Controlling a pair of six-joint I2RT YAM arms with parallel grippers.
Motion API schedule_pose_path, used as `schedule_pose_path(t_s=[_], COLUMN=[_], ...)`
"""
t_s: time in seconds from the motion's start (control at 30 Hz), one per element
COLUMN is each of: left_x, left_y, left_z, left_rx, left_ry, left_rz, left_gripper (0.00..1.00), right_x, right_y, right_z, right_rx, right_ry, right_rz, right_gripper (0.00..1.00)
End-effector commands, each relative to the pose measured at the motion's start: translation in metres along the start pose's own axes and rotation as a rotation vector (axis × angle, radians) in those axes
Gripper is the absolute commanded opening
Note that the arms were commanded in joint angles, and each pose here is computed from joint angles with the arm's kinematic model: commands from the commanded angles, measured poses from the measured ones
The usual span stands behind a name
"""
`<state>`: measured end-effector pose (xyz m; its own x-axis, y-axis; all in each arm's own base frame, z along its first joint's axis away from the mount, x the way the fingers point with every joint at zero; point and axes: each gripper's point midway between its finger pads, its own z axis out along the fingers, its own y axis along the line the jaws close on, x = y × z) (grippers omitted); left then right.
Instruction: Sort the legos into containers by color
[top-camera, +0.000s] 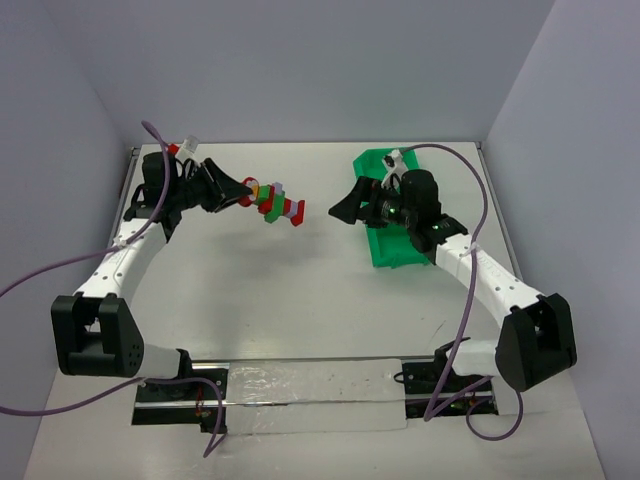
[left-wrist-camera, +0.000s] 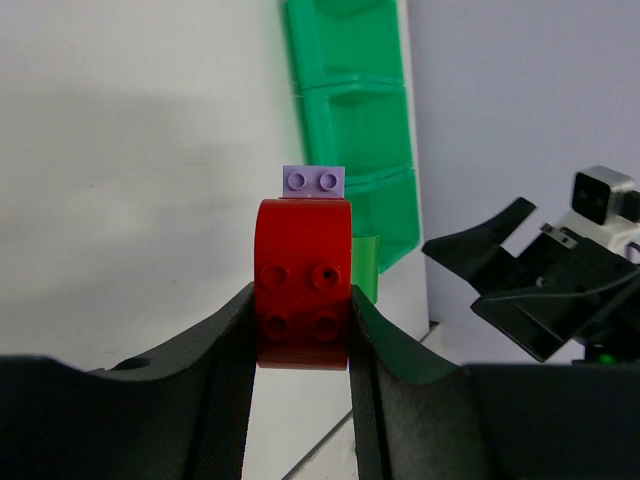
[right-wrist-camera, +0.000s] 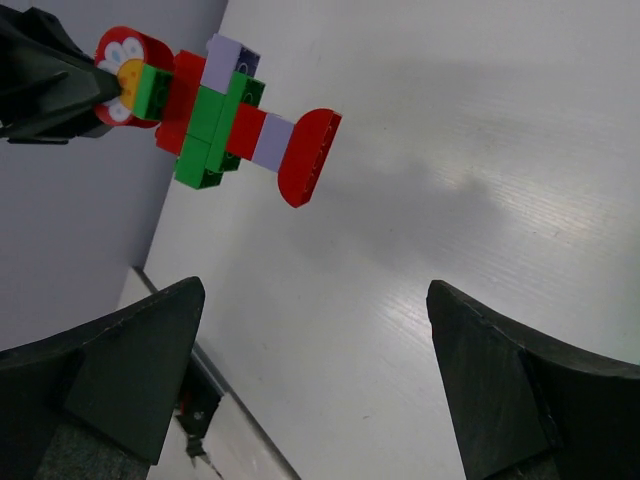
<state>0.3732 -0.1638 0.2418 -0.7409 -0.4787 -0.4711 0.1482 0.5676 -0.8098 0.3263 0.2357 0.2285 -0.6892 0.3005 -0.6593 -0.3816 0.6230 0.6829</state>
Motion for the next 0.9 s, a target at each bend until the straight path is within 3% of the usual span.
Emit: schedule_pose_path(t_s=[0.0,0.1,0.13,0.27,0.53,0.63,0.87], left_x=[-0.014,-0.015,-0.016,-0.01,-0.003,-0.001,0.002], left_y=[-0.05,-0.047,-0.043,-0.03,-0.008,-0.003,-0.004], left_z=[-0.014,-0.013,-0.011,-0.01,-0.008,-0.008,-0.009], left_rx=[0.185,0.169,0.148,0.086,-0.012,-0.032,-0.033], left_ry=[-0.045,-0.049,-0.048,-0.012,0.047,0.061,0.092], left_rz=[0.084,0.089,0.088,0.109,0.152,0.15,0.158], left_gripper=[0.0,0.0,0.0,0.0,0.0,0.0,0.0], right_x=[-0.017,-0.007,-0.004,-0.001,-0.001,0.0,0.031], right_y=[0.039,0.024,0.038,0.041,0.078,0.079,0.076], right_z=[0.003,0.008,0.013,0.021,0.045,0.06,0.089], right_rx=[-0.108,0.092,0.095,0.159,-0.057,-0.084,-0.23], right_ry=[-0.026,0.019,0.042,0.099,0.009,-0.022,0.057], right_rz=[-0.069,-0.236,-0.37,-0.566,-0.976,-1.044,-1.137], right_gripper=[1.0,0.99,0.99,0.99,0.94,0.95,0.93])
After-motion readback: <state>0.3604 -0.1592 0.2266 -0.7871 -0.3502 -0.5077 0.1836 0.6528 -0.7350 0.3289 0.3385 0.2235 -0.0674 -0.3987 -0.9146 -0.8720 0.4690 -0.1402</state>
